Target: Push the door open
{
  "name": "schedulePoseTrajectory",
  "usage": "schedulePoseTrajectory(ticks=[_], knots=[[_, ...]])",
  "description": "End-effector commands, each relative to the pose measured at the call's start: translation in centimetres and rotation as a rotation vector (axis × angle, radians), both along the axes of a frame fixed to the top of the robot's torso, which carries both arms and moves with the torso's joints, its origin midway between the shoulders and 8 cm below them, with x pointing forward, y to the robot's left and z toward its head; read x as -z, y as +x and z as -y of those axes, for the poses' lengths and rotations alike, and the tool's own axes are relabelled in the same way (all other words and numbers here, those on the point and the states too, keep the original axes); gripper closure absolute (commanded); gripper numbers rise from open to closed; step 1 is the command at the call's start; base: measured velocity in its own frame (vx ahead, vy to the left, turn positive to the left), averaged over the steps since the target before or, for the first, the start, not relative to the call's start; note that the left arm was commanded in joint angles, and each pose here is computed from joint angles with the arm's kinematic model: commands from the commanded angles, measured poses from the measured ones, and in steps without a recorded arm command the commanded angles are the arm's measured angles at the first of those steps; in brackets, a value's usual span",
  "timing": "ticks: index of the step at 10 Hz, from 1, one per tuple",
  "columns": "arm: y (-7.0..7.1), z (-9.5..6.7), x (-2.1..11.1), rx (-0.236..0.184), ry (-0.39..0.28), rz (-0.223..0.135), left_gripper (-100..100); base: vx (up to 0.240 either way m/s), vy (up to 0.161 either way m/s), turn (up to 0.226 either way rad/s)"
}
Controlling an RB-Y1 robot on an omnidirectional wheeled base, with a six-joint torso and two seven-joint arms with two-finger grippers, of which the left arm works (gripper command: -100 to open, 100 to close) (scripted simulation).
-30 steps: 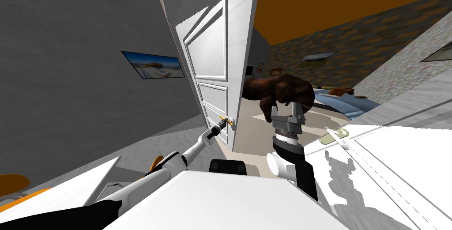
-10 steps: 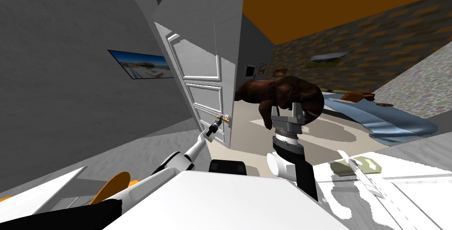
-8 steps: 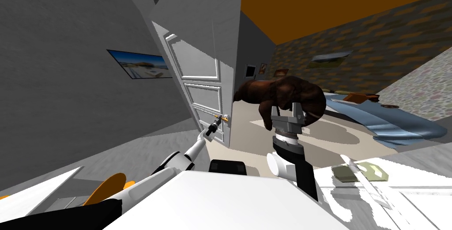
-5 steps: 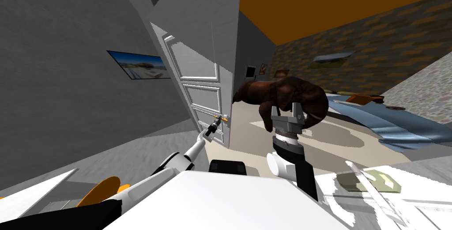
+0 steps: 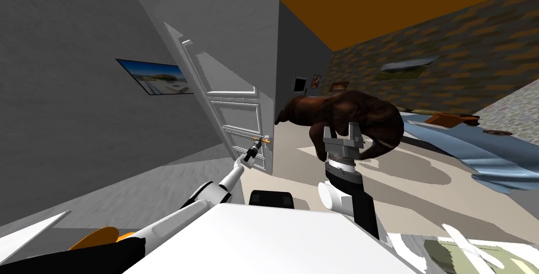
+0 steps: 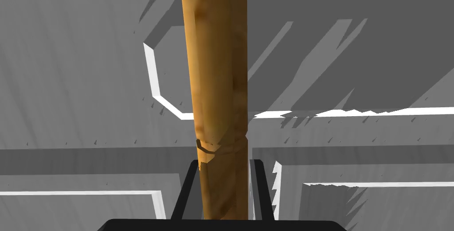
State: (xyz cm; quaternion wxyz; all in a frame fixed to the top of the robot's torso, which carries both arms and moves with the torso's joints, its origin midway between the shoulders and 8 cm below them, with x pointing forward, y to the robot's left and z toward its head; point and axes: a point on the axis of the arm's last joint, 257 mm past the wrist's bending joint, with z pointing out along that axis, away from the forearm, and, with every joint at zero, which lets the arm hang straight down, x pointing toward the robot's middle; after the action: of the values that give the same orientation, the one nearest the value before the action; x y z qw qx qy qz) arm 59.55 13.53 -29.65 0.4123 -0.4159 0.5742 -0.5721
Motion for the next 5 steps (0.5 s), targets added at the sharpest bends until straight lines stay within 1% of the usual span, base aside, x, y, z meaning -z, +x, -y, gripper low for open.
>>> schedulePoseTrajectory(ticks=[1,2,3,4,5], knots=[[0.6,-1.8,-0.4,-0.033,0.004,0.007,100,0.168,-0.184,0.091],[0.7,-2.3,-0.4,-0.042,0.004,0.007,100,0.177,-0.150,0.060],[0.8,-3.2,-0.4,-0.061,0.004,0.007,100,0.169,-0.134,0.066],[1.0,-4.1,-0.4,-0.080,0.004,0.008,100,0.177,-0.170,0.081],[1.0,-4.1,-0.4,-0.080,0.004,0.008,100,0.110,-0.135,0.065]])
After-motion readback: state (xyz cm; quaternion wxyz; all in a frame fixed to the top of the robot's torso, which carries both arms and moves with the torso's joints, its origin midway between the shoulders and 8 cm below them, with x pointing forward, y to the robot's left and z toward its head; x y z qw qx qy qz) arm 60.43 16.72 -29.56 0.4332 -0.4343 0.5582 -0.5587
